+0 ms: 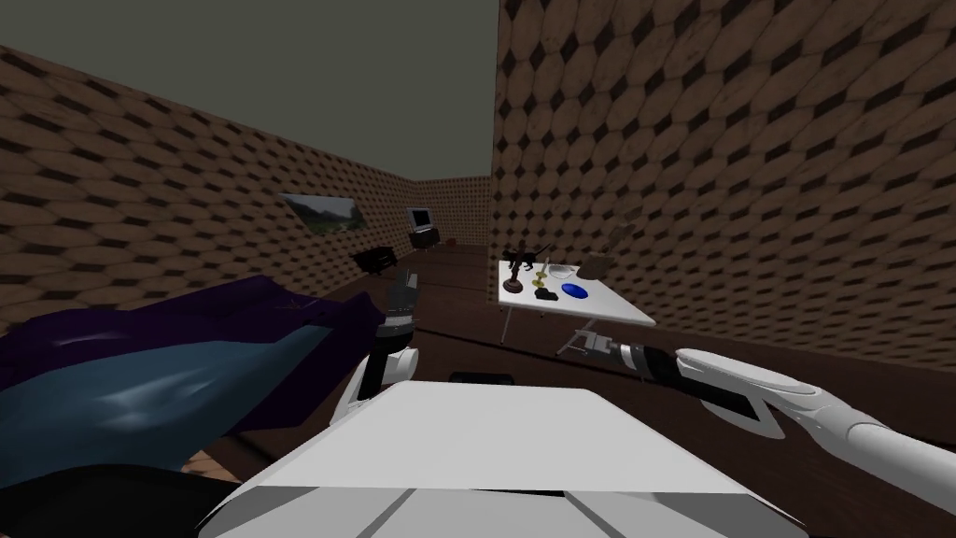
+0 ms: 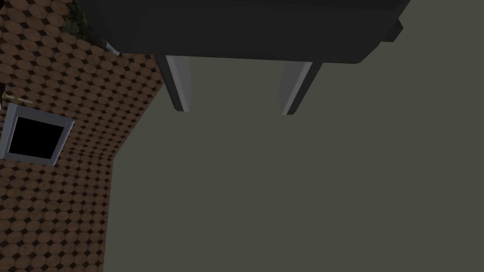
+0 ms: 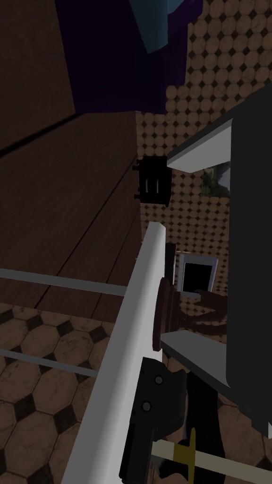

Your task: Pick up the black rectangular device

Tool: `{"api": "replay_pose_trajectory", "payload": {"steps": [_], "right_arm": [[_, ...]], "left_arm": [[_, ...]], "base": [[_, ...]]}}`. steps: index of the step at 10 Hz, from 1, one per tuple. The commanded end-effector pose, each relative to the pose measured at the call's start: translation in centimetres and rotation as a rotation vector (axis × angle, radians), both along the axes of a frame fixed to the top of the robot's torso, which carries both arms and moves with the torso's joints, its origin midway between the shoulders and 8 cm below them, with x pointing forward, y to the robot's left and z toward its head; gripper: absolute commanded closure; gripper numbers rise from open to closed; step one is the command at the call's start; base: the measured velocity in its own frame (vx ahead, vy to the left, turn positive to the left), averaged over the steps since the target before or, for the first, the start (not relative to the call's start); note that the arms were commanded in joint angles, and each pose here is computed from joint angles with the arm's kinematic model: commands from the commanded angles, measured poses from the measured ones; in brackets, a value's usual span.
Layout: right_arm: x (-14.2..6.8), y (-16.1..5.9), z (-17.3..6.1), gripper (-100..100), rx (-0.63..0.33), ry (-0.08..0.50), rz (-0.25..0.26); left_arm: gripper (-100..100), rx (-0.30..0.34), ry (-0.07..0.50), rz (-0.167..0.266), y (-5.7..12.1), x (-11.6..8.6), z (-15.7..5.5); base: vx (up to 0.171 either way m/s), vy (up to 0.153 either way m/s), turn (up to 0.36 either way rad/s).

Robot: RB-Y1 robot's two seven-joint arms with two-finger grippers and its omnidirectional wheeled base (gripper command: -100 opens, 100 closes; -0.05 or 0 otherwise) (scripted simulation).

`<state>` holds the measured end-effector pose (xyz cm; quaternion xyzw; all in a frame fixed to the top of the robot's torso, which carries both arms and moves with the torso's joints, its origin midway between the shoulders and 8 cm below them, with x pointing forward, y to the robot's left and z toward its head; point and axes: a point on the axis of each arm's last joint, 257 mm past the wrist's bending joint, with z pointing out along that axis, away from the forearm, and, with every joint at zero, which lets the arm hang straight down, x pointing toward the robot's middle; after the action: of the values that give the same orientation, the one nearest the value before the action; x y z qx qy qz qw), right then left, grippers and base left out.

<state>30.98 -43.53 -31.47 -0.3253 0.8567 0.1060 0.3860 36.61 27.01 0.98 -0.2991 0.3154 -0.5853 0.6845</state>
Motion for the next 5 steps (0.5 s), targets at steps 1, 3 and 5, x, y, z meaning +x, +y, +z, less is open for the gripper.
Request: {"api": "replay_pose_trajectory", "payload": {"steps": [1, 3, 5], "right_arm": [[-0.2, -1.9, 0.1, -100, -0.055, 0.014, 0.016], [-0.8, -4.5, 0.3, -100, -0.135, 0.040, 0.040], [-2.3, -9.1, 0.7, -100, -0.267, 0.094, 0.081]], "left_arm": [[0, 0.000, 0.000, 0.000, 0.0, 0.0, 0.0], [0, 0.000, 0.000, 0.000, 0.0, 0.0, 0.0], [0, 0.000, 0.000, 0.000, 0.0, 0.0, 0.0]], "base": [[0.049, 0.041, 0.133], [0.068, 0.036, 0.164], [0.089, 0.050, 0.249]]}}
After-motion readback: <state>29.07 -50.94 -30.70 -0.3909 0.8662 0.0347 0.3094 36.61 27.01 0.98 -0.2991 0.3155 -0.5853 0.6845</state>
